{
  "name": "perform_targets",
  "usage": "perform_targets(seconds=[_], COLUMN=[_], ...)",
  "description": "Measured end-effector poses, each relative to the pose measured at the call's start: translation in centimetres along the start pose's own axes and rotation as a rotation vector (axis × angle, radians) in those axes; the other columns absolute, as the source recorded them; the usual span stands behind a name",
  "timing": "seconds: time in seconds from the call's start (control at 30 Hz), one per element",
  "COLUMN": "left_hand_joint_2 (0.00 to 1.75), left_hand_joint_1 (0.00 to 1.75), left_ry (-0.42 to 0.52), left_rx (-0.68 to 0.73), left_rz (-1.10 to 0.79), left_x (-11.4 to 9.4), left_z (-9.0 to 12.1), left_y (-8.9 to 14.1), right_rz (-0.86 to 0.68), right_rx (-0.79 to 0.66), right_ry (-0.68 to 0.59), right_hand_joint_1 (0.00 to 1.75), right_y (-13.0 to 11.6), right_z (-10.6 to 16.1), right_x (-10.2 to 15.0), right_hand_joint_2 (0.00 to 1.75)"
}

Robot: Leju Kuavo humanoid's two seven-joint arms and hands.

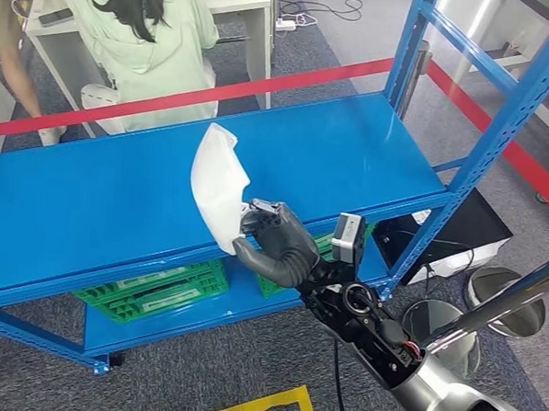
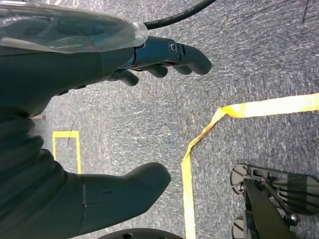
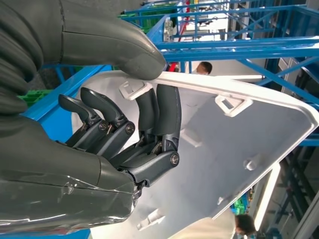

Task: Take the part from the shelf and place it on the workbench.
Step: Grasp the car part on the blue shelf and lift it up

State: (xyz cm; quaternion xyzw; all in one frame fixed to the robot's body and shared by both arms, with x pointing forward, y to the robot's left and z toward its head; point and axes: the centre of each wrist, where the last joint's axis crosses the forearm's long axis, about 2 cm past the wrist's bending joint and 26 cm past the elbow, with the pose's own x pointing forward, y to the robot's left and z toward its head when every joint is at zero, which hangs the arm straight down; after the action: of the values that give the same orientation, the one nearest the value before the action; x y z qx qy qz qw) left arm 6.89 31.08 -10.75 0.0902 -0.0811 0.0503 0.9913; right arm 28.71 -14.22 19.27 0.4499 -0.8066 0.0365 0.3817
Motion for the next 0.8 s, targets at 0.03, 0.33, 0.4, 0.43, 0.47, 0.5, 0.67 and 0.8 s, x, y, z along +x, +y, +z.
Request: perform_targets(seconds=[0.03, 0.33, 0.4, 0.43, 0.47, 0.5, 0.67, 0.8], left_hand_joint_2=[1.75, 1.75, 1.75, 1.75, 1.75, 1.75, 1.75, 1.75], left_hand_joint_1=[0.00, 0.00, 0.00, 0.00, 0.00, 0.00, 0.00, 0.00], left_ry=[0.000, -0.002, -0.003, -0.003, -0.004, -0.005, -0.008, -0.010], left_rx=[0.000, -0.003, -0.003, -0.003, -0.003, -0.003, -0.007, -0.014], left_rz=[-0.001, -0.019, -0.021, -0.023, -0.025, -0.027, -0.038, -0.046], left_x=[0.0, 0.0, 0.0, 0.0, 0.0, 0.0, 0.0, 0.0], left_z=[0.0, 0.0, 0.0, 0.0, 0.0, 0.0, 0.0, 0.1], left_y=[0.0, 0.0, 0.0, 0.0, 0.0, 0.0, -0.2, -0.4], right_rz=[0.001, 0.032, 0.037, 0.040, 0.043, 0.045, 0.058, 0.062], right_rx=[-0.001, -0.002, -0.002, -0.001, 0.000, -0.001, 0.000, 0.005], right_ry=[0.000, 0.008, 0.010, 0.011, 0.012, 0.013, 0.021, 0.013], right_hand_joint_1=[1.75, 1.75, 1.75, 1.75, 1.75, 1.75, 1.75, 1.75], right_y=[0.0, 0.0, 0.1, 0.1, 0.1, 0.1, 0.2, 0.4], right_z=[0.0, 0.7, 0.9, 1.0, 1.1, 1.2, 1.5, 1.5], right_x=[0.0, 0.2, 0.3, 0.3, 0.4, 0.4, 0.7, 1.1], right_hand_joint_2=[1.75, 1.75, 1.75, 1.75, 1.75, 1.75, 1.75, 1.75])
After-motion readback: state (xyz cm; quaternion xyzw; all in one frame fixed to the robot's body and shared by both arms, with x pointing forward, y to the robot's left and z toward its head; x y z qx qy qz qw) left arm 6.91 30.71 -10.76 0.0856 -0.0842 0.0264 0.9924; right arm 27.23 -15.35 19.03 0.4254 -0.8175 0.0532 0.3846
